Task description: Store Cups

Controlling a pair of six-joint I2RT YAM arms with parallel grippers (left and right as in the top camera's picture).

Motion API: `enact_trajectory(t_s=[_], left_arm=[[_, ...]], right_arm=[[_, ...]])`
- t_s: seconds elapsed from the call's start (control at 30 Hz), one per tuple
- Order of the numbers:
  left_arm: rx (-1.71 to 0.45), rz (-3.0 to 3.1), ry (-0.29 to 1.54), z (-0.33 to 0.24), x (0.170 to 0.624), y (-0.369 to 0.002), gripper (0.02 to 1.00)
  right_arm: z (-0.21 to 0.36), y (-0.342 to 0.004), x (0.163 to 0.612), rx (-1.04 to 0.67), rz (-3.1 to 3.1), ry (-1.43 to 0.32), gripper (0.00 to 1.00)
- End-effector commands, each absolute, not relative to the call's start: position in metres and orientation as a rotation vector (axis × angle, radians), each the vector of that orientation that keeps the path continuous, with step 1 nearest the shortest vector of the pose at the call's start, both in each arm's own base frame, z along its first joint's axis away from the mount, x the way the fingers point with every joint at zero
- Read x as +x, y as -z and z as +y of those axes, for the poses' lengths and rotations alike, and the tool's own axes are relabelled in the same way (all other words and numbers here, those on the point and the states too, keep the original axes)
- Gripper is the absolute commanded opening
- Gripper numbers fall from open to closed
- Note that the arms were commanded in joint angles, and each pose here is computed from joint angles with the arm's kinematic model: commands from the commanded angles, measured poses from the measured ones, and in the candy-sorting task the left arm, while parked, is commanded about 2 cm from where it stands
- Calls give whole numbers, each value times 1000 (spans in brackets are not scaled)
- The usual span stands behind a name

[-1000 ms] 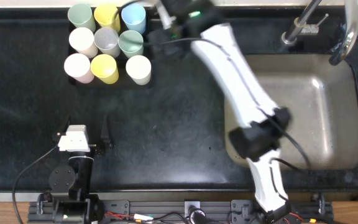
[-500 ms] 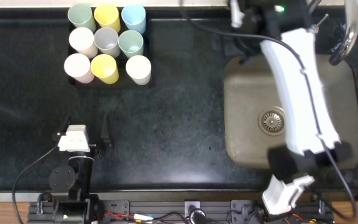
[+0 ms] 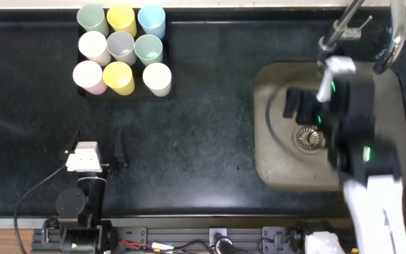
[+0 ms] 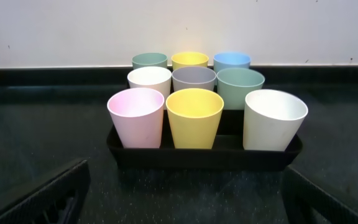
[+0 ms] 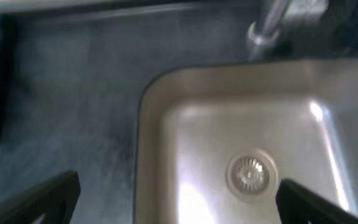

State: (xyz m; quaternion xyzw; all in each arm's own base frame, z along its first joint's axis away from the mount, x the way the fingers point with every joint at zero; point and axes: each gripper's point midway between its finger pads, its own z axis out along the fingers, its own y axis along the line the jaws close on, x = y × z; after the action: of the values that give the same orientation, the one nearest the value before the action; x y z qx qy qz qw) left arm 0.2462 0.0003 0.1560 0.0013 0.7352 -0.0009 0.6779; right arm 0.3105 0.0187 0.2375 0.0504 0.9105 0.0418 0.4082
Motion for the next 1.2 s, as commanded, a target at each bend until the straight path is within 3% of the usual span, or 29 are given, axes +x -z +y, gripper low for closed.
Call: enact_trajectory(t_s=[0.03, 0.43, 0.73, 1.2], left_arm=[[-4, 1650, 6, 1, 246, -156, 998], [-4, 1650, 6, 1, 246, -156, 998], [-4, 1650, 6, 1, 246, -156, 998], [-4, 1650, 6, 1, 246, -156, 1000]], right_arm=[[7, -264, 290, 141, 1940, -116, 998], [2, -244, 239, 135, 1644, -128, 998], [1, -232, 244, 131, 1547, -132, 996], [1, -185, 254, 132, 1572, -130, 998]])
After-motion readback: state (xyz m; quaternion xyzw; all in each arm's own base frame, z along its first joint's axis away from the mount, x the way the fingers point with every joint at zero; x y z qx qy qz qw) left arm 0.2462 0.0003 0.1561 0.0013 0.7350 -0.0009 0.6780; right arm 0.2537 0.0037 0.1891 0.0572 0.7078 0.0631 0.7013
